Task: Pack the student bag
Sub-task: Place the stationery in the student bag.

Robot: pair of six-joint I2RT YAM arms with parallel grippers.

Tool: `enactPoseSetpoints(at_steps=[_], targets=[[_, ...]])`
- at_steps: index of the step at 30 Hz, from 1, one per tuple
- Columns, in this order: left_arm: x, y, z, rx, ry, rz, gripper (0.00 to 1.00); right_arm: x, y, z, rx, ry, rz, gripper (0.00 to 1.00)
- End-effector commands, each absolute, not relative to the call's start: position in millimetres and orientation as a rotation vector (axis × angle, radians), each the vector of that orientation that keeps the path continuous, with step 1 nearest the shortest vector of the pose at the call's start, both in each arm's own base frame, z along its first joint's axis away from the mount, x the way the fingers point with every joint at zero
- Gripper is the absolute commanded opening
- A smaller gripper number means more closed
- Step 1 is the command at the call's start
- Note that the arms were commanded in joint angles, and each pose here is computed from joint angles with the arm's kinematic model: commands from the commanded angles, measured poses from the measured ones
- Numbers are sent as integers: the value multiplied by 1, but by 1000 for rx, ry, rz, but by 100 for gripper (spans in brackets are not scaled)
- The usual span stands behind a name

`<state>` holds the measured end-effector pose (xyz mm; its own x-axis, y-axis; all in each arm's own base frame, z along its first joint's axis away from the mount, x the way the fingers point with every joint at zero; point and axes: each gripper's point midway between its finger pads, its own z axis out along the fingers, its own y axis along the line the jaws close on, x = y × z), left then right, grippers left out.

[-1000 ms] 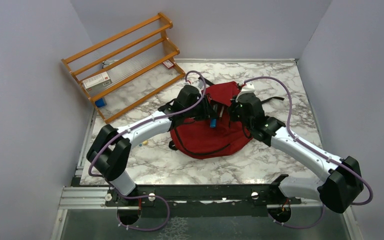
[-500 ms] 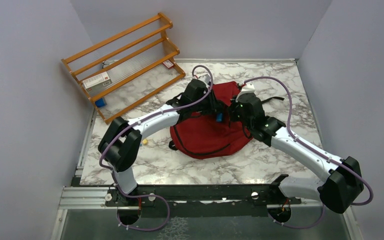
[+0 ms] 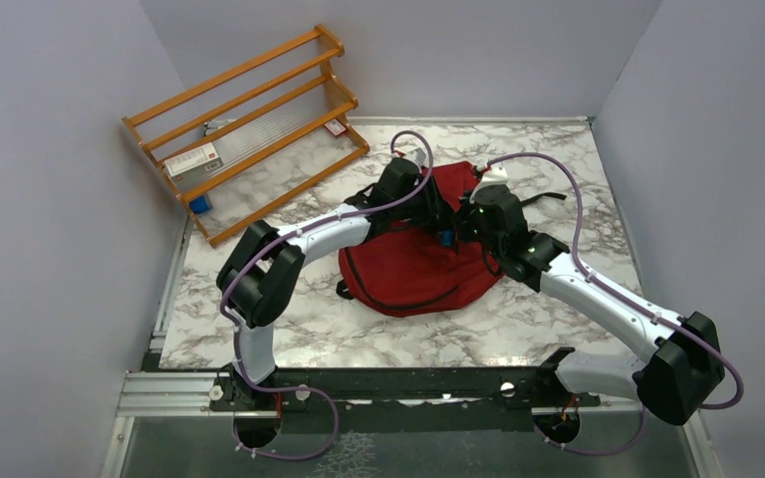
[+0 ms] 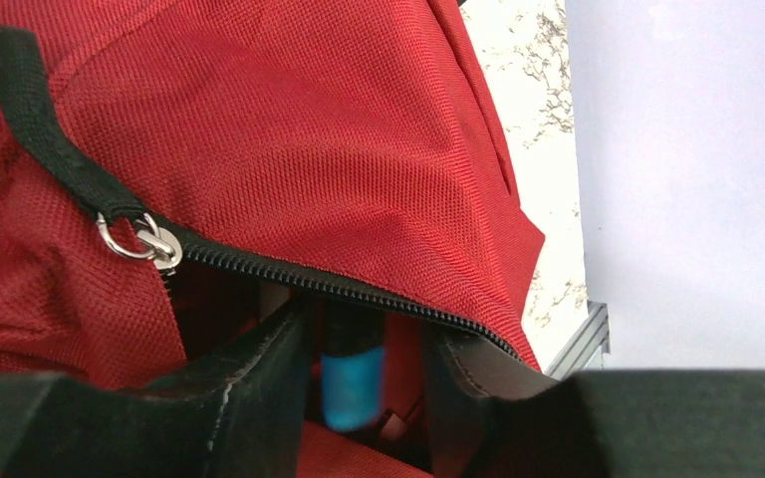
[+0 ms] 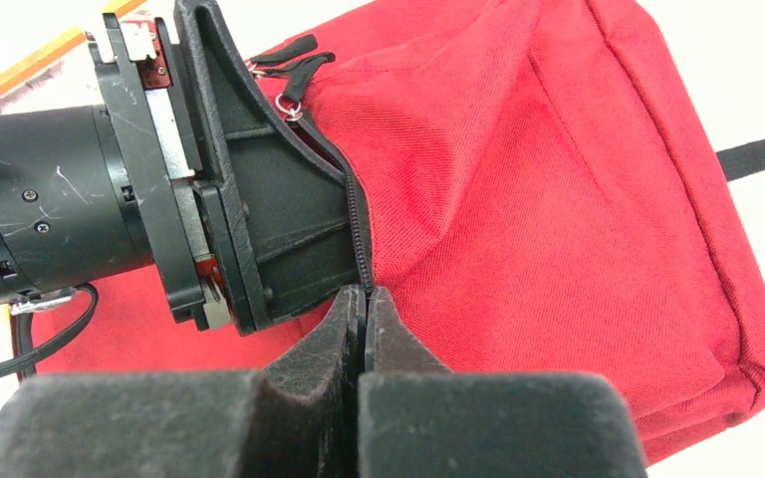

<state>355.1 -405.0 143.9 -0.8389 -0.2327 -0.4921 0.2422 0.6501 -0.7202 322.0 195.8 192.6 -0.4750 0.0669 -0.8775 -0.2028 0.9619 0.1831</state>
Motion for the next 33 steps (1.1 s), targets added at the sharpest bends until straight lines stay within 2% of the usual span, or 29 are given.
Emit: enactPoseSetpoints(at_steps=[1, 6, 15, 24, 33], targets=[[359, -416, 168, 54, 2239, -1173, 46, 320, 199, 207, -73, 2005, 370, 1], [354, -413, 169, 76, 2240, -1171, 52, 320, 200, 204, -71, 2009, 372, 1], [346, -395, 184, 129, 2211, -1100, 50, 319, 195, 205, -58, 2007, 351, 1], [331, -335, 182, 109, 2220, -830, 49, 323, 189, 201, -36, 2012, 304, 1], [314, -237, 157, -65, 2261, -412, 49, 324, 188, 200, -48, 2013, 287, 1]])
